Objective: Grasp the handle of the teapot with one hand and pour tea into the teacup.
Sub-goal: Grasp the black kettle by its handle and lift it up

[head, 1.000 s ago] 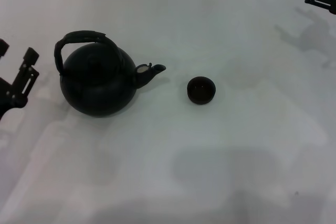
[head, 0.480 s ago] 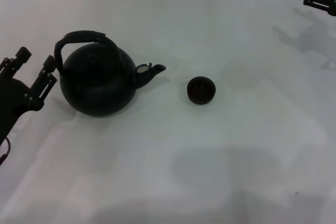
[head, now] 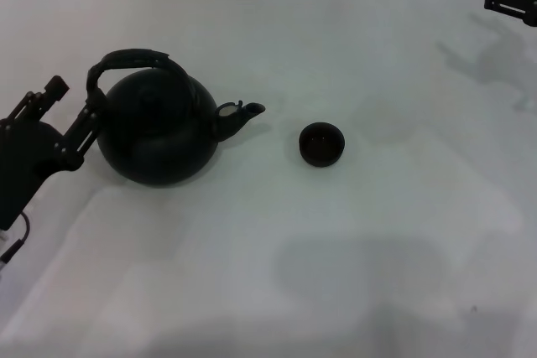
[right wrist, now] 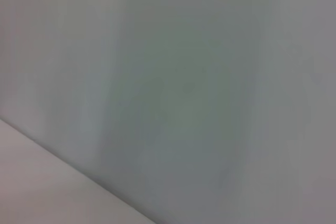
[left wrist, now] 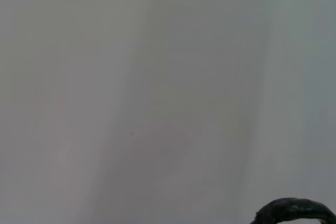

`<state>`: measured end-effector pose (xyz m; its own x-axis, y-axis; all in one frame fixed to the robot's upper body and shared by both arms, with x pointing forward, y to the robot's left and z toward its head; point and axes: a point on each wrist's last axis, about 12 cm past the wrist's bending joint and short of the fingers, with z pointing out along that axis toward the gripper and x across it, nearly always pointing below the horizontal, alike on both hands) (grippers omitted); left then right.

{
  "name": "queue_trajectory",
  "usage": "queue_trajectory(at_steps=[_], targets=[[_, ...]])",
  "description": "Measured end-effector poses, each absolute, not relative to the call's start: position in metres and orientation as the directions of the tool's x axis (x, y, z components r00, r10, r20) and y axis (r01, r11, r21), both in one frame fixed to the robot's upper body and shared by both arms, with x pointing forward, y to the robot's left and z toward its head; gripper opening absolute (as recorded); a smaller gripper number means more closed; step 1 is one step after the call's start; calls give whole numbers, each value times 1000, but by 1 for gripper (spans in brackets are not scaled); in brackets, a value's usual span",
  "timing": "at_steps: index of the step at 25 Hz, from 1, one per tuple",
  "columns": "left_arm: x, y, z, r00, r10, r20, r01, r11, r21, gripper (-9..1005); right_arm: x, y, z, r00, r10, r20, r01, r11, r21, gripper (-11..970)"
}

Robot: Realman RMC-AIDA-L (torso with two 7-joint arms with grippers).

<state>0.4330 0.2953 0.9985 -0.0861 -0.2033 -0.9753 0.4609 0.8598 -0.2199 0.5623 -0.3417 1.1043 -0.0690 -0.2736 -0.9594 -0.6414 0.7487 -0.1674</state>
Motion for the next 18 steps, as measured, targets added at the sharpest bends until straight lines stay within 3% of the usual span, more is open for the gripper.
queue_trajectory(at_steps=[18], targets=[[456, 293, 998, -153, -190, -970, 470, 849, -241, 562, 562, -344, 1101, -76, -279, -957, -629, 758, -171, 848]])
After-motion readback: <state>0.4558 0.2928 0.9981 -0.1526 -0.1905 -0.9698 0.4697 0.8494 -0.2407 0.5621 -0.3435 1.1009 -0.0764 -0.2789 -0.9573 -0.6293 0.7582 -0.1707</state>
